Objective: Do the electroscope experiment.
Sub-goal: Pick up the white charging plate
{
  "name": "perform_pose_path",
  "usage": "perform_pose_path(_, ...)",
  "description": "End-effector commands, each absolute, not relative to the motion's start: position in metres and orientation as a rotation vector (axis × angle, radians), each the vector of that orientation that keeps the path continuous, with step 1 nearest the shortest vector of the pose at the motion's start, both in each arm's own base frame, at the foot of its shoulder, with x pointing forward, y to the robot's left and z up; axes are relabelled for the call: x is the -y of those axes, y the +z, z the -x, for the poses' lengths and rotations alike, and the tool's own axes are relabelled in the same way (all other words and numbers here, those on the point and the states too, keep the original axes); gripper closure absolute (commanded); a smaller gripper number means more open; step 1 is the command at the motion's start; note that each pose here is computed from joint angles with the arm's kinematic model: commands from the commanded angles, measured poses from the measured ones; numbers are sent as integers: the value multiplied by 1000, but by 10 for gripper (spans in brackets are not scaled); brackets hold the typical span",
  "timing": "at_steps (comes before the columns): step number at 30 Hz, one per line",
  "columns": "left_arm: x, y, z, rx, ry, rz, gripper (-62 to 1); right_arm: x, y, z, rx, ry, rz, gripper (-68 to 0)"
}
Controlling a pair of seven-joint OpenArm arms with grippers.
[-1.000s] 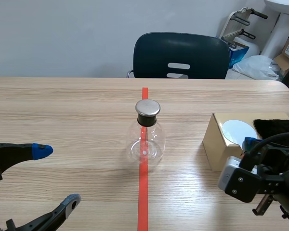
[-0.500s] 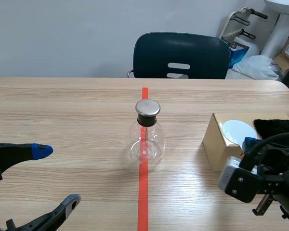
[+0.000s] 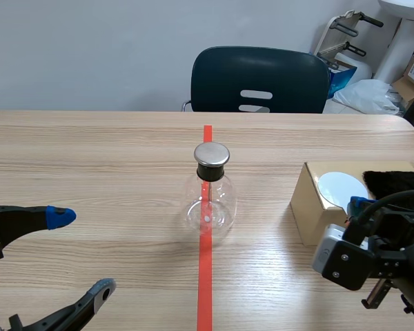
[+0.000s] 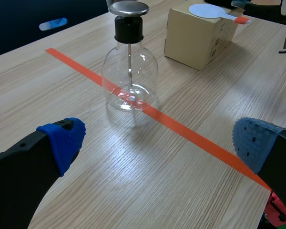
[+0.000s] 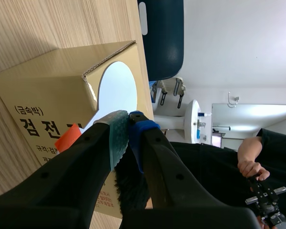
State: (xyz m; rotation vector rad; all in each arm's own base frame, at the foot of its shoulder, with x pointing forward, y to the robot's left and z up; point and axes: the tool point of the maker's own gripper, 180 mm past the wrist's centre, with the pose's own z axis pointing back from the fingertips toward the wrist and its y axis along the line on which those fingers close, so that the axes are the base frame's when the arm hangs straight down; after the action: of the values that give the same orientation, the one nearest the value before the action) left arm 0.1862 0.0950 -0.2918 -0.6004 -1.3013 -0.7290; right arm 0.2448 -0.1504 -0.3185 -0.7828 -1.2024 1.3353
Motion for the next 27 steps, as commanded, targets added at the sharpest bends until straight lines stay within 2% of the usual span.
perform_pose_path(1,-92,-287,-187,1322,-714,614,-623,149,-308,-249,1235,1330,802,-8)
perform_pose_path(16,-92,-287,-187,1322,-714,614,-623,151,-307,-249,1231,1330,811,-8)
perform_pose_path(27,-92,-287,-187,1322,-714,614,-623,157,-260,-251,1296,1289,882,-8)
